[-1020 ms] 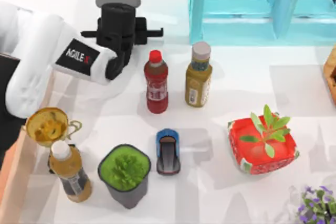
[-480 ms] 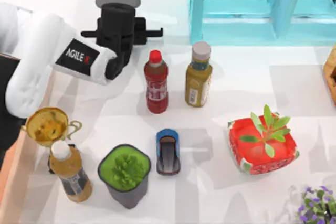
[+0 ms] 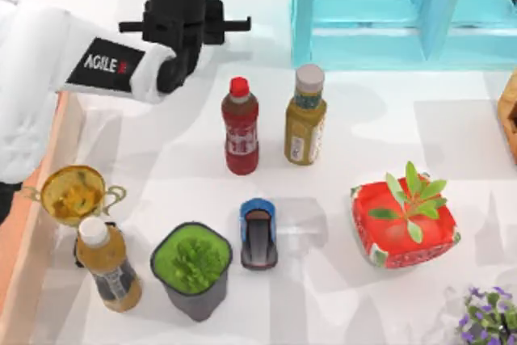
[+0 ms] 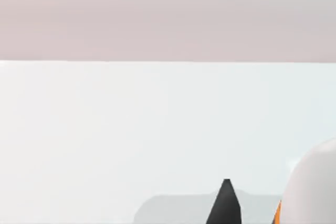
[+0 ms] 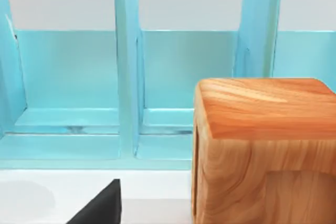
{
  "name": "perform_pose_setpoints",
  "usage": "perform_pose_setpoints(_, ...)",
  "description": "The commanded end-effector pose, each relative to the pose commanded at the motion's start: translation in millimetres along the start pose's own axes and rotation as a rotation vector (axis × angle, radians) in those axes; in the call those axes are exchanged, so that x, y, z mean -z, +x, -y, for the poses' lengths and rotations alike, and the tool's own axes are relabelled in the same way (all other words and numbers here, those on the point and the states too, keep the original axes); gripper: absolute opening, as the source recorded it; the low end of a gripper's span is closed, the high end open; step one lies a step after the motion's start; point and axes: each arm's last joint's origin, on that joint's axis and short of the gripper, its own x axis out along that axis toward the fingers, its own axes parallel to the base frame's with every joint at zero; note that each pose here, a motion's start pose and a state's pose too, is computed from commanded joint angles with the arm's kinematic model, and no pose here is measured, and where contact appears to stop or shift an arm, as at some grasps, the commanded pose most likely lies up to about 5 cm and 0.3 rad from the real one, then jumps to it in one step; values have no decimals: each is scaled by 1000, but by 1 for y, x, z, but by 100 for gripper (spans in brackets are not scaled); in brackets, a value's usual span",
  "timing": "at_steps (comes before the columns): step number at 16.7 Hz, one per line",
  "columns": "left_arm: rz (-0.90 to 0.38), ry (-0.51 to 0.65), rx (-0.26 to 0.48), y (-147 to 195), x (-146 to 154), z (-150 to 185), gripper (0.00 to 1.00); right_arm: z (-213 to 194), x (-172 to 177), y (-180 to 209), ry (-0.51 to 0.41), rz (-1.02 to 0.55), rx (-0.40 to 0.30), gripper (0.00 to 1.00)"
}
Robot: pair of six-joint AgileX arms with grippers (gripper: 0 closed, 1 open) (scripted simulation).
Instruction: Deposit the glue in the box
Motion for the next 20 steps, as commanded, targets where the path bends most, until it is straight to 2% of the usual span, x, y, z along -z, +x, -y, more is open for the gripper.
perform_pose_setpoints(6,-2,1,0,-22,-45,0,0,0,0,0,0,0,0,100)
perform_pose_setpoints(13,-31,33,13,-21,-45,-7,0,0,0,0,0,0,0,100)
perform_pose_setpoints(15,-92,101,49,-21,-47,-24,0,0,0,0,0,0,0,100)
perform_pose_setpoints(17,-179,193,115,-22,-50,-50,0,0,0,0,0,0,0,100)
perform_pose_setpoints(20,-310,331,279,-34,-57,-104,0,0,0,0,0,0,0,100)
